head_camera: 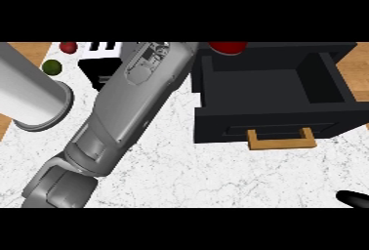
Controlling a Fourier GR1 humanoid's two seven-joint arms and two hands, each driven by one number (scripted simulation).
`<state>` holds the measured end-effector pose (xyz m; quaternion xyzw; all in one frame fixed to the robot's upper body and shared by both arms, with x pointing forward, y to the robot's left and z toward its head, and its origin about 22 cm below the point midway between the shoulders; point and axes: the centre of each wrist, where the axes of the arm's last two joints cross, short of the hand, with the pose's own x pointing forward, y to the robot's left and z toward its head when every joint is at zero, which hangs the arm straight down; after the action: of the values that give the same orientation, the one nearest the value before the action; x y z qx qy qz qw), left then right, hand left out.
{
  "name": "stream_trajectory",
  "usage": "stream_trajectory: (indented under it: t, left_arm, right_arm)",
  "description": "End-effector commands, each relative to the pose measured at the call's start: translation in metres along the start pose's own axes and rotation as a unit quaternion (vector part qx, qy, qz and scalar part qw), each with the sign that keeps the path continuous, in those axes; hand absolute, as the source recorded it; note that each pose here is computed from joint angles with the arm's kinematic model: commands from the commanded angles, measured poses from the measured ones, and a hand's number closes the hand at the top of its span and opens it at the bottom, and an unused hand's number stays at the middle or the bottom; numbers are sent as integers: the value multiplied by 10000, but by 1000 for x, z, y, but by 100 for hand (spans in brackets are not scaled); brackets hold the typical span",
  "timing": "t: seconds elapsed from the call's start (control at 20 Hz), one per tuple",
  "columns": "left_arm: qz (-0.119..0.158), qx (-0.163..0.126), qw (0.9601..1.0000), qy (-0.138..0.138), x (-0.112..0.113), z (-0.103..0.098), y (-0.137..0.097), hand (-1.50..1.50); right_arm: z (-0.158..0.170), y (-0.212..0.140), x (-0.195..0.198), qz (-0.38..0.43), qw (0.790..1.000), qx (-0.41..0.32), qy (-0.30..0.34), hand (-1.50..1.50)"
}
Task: Pick up the can, place it into the drawer and close the drawer
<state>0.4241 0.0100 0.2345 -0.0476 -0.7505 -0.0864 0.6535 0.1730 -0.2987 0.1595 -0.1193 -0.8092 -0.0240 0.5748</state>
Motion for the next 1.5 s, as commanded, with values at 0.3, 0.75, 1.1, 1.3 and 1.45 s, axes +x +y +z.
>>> stream_trajectory:
  t: [0.3, 0.75, 1.1, 1.3, 1.45]
  left_arm:
    - [-352, 132, 9992, 152, 12, -11, -23, 150]
    - [-537, 699, 9960, 105, 22, -16, -30, -150]
    - [-576, 933, 9940, 10, 21, -17, -31, -150]
    - [-424, 1084, 9932, 45, 17, -18, -28, -150]
    - [-237, 1107, 9936, 32, 12, -19, -24, -150]
  right_arm:
    - [-15, 7, 9, 31, 9999, 85, -50, -150]
    - [-18, 17, 3, 9, 9996, 254, -108, -150]
    - [-20, 3, 7, 247, 9987, 320, -303, -150]
    - [-27, 13, 12, 605, 9948, 664, -472, -150]
    - [-30, 16, 15, 997, 9895, 696, -778, -150]
